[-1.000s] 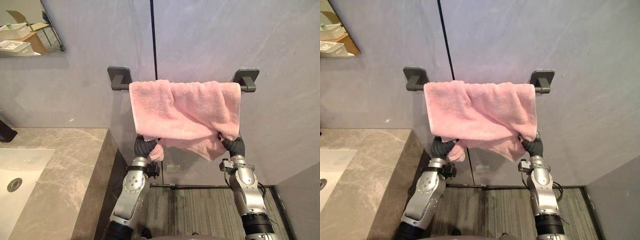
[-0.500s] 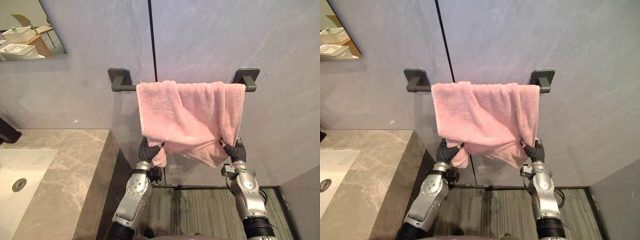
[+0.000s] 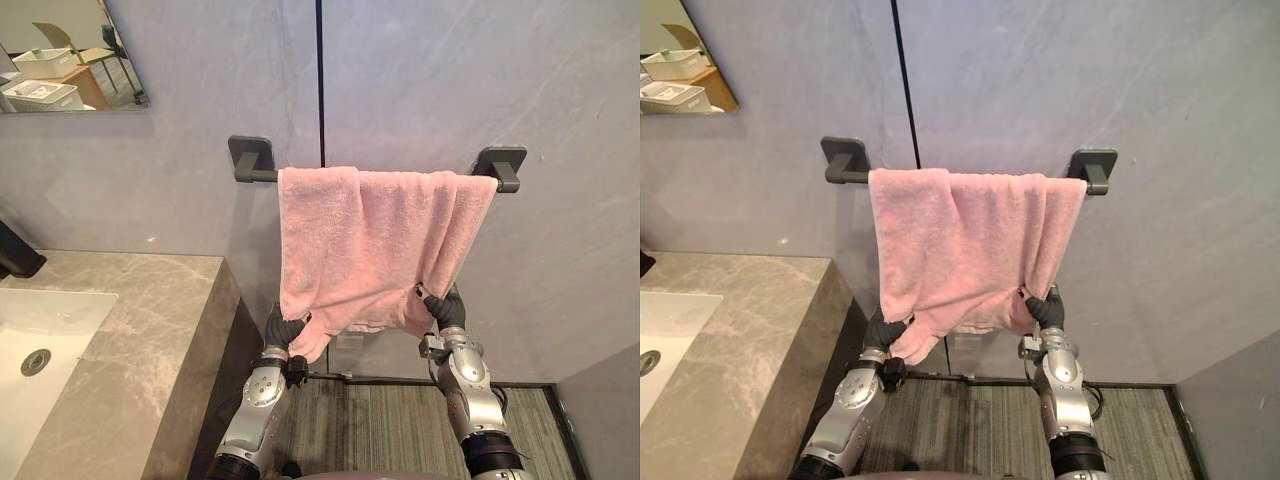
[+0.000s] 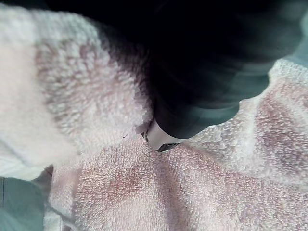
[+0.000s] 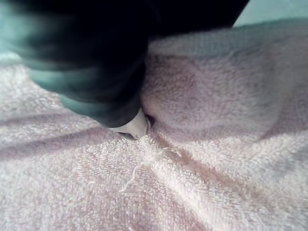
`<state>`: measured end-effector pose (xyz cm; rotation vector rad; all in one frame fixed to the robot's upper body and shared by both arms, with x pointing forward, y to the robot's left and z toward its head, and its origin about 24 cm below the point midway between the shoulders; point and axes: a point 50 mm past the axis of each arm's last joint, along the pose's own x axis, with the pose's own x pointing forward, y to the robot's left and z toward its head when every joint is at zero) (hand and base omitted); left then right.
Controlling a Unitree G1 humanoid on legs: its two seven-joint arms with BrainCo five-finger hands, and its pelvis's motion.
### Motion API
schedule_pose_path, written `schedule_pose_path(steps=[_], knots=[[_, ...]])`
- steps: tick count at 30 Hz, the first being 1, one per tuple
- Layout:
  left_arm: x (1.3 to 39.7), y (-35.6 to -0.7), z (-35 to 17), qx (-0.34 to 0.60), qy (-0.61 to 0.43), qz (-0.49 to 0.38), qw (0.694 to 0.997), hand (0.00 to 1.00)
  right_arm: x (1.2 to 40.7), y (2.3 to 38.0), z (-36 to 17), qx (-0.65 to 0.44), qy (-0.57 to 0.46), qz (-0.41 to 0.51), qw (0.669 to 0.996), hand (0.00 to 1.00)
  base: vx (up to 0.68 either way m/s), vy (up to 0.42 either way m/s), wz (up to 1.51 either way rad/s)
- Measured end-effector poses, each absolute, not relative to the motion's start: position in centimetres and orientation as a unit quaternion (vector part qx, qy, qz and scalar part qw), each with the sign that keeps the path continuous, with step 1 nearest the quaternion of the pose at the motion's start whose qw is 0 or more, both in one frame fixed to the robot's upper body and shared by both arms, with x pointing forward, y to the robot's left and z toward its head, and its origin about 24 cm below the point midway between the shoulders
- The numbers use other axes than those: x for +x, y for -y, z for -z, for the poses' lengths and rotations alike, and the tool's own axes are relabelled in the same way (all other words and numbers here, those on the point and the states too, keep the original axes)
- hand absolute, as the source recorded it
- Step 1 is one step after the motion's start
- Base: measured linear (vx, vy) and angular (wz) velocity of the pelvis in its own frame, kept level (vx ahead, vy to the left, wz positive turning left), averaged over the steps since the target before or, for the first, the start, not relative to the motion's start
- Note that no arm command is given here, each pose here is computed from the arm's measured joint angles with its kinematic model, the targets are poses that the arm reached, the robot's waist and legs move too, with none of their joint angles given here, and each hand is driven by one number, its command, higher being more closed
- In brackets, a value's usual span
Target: Organize washtable
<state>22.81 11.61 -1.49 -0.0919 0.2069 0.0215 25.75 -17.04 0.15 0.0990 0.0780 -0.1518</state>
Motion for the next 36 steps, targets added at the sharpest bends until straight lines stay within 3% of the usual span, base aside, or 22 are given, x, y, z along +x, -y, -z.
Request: schedule_pose_path(steps=[6,7,8,9,23,36], knots=[[22.9,-11.6,1.9,-0.042,-0.112,-0.011,0.993,1.00,25.7,16.8,0.2,0.031,-0.047,0.087,0.995,1.00,0.00,0.000,0.00],[23.0,-11.6,2.0,-0.040,-0.114,-0.010,0.993,0.00,25.6,16.8,0.3,0.030,-0.050,0.089,0.994,1.00,0.00,0.000,0.00],[23.0,-11.6,2.0,-0.040,-0.114,-0.010,0.993,0.00,25.6,16.8,0.4,0.030,-0.051,0.090,0.994,1.00,0.00,0.000,0.00],[23.0,-11.6,2.1,-0.039,-0.116,-0.011,0.992,0.00,25.6,16.8,0.4,0.030,-0.051,0.095,0.994,0.00,0.00,0.000,0.00],[22.8,-12.4,2.7,-0.035,-0.134,-0.035,0.990,0.00,24.6,18.6,1.5,0.010,-0.086,0.146,0.985,0.00,0.00,0.000,0.00],[20.3,-15.4,4.2,-0.084,-0.172,-0.121,0.974,0.00,19.2,20.1,5.5,0.021,-0.188,0.215,0.958,0.00,0.00,0.000,0.00]])
